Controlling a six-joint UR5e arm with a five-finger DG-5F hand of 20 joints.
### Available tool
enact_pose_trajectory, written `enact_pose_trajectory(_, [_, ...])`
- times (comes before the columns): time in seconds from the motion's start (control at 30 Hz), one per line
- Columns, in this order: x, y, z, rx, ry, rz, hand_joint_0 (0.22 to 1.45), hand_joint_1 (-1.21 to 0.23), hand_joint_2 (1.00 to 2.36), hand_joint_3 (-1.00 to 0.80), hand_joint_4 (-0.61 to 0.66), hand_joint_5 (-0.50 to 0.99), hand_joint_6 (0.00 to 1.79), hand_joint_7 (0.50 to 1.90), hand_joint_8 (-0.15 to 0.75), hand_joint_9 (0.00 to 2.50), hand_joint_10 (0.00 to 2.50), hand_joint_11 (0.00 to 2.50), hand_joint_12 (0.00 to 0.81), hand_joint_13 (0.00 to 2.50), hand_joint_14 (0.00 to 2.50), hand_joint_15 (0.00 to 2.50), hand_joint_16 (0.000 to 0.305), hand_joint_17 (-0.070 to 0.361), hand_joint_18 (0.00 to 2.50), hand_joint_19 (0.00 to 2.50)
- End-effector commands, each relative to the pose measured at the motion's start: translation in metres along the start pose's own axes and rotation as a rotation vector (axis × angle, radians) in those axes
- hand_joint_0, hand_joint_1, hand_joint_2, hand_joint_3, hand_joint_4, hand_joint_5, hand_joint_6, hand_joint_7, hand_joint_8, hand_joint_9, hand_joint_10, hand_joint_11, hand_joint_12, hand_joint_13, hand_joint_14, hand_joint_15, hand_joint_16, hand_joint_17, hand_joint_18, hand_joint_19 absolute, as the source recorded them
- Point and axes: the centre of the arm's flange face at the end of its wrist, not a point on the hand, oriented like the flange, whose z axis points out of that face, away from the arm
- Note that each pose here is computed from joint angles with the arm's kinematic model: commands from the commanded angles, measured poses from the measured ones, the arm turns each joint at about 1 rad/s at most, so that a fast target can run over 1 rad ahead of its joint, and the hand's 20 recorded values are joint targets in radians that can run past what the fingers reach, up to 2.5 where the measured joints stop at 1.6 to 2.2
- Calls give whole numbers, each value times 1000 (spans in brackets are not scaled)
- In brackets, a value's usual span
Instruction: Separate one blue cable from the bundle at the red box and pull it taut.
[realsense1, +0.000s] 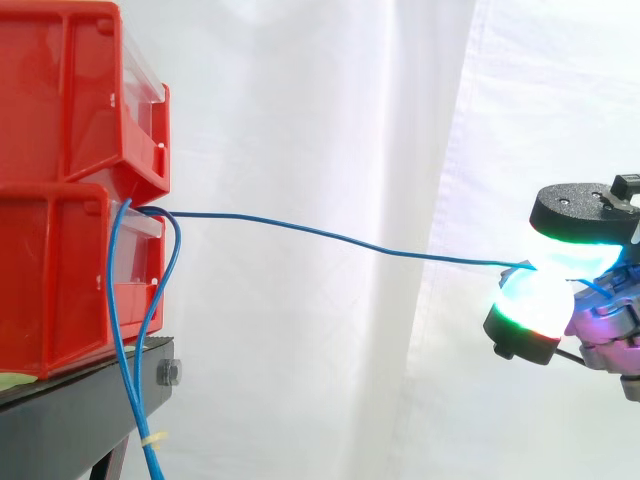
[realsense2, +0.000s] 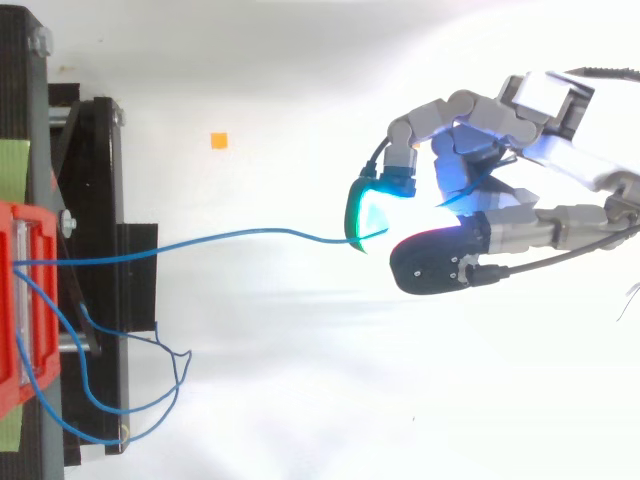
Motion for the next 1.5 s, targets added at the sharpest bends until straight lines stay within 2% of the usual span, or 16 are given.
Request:
enact_pose_trajectory(0.0, [0,0,0,0,0,0,674,-722,1022,-83,86,-152,933,1176,346,566,2295,1223,391,766,2500,1314,40,90,1365,1746])
enact_pose_trajectory(1.47, [0,0,0,0,0,0,667,-728,1024,-79,102,-151,932,1181,350,601,2256,1245,386,781,2500,1296,40,89,1393,1760])
